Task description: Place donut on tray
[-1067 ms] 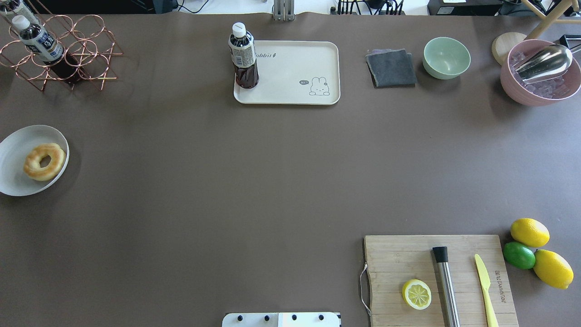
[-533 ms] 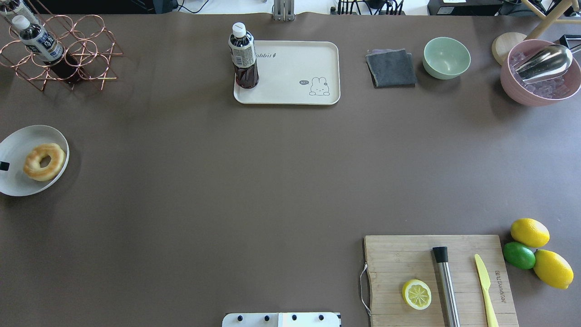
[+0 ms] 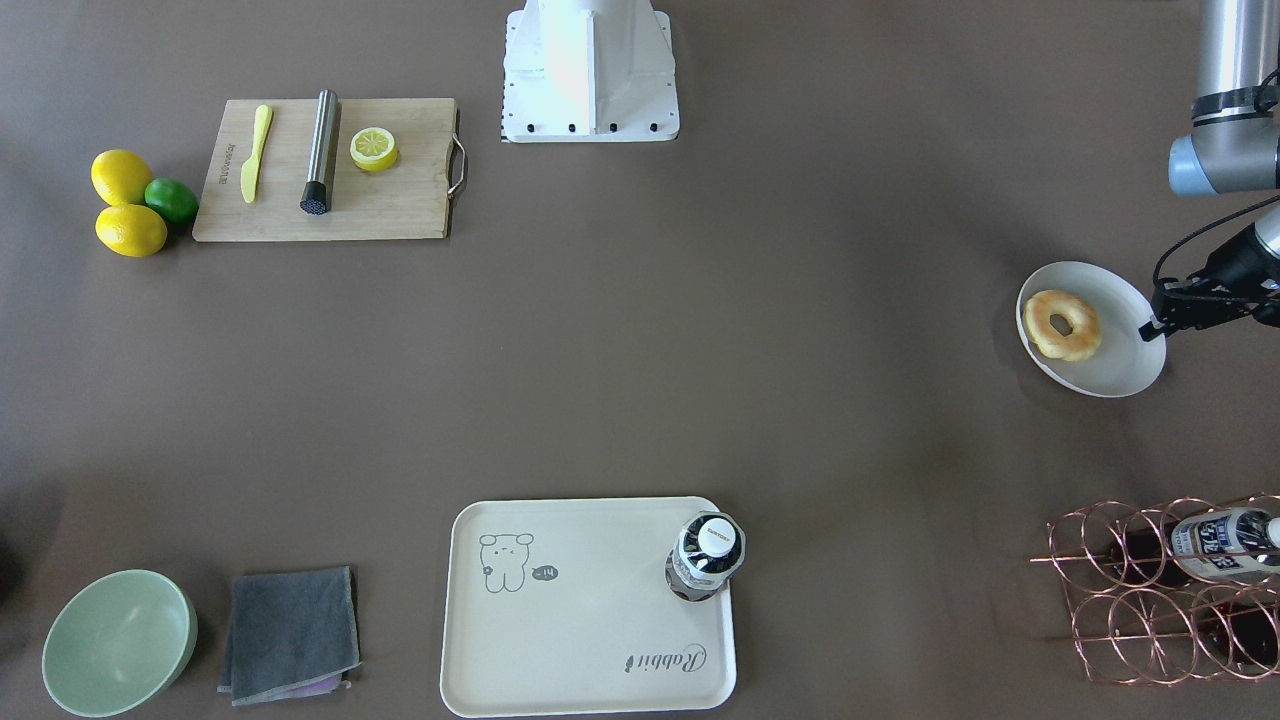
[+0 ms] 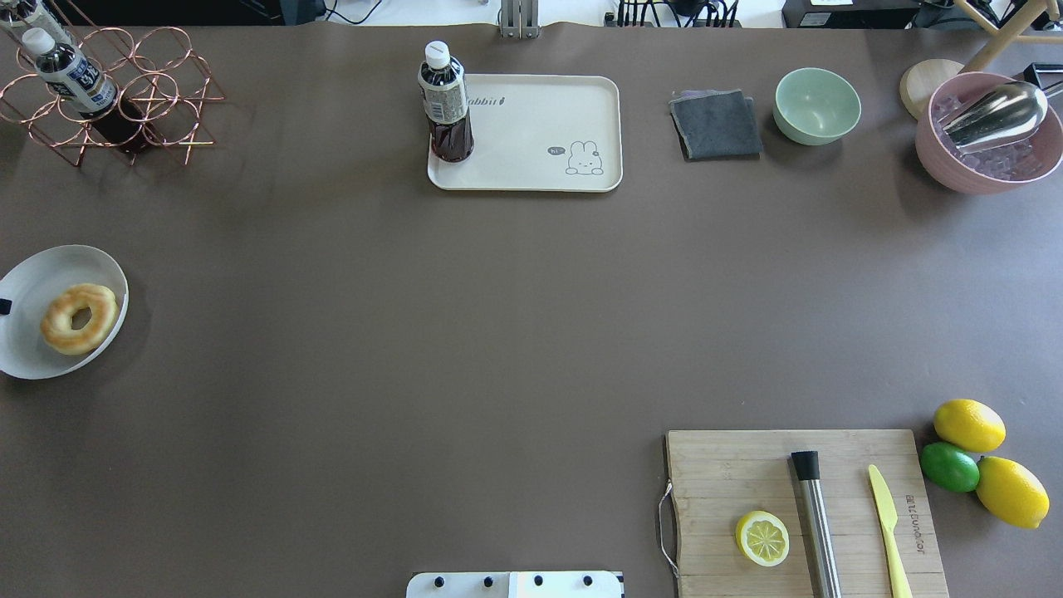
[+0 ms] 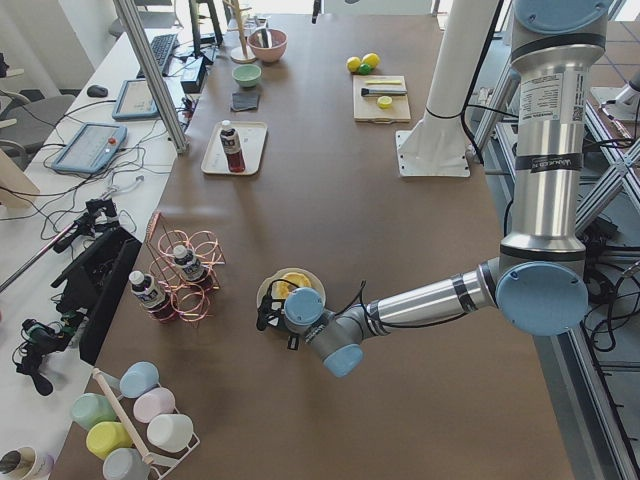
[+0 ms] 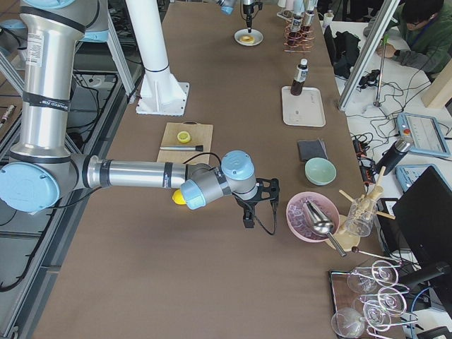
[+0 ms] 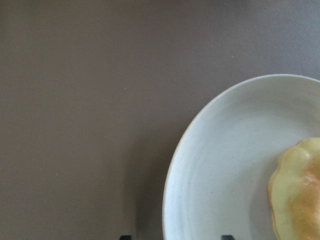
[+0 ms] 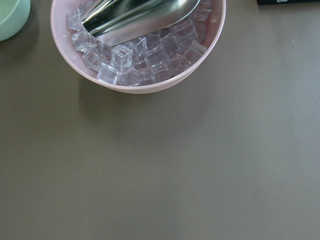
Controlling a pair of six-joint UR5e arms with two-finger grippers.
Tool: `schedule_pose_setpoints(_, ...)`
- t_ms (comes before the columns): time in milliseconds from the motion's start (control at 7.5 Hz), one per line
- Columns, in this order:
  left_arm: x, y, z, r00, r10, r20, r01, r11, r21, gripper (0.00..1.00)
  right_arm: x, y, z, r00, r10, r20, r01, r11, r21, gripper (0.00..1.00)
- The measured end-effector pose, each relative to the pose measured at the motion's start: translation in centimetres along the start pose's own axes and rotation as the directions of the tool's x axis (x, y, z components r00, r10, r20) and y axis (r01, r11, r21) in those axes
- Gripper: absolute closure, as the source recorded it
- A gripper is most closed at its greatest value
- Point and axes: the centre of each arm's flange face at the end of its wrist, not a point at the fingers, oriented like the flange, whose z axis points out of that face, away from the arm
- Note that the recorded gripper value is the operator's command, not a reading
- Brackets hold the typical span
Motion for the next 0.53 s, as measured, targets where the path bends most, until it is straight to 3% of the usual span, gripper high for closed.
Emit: schedule_pose_setpoints(533,4.9,-2.6,-1.9,0.996,-0.067,-0.062,0.07,0.996,0.051,1.0,0.1,0.2,0.0,1.0,0.001,0.0,-0.001,1.0,-0.001,0.0)
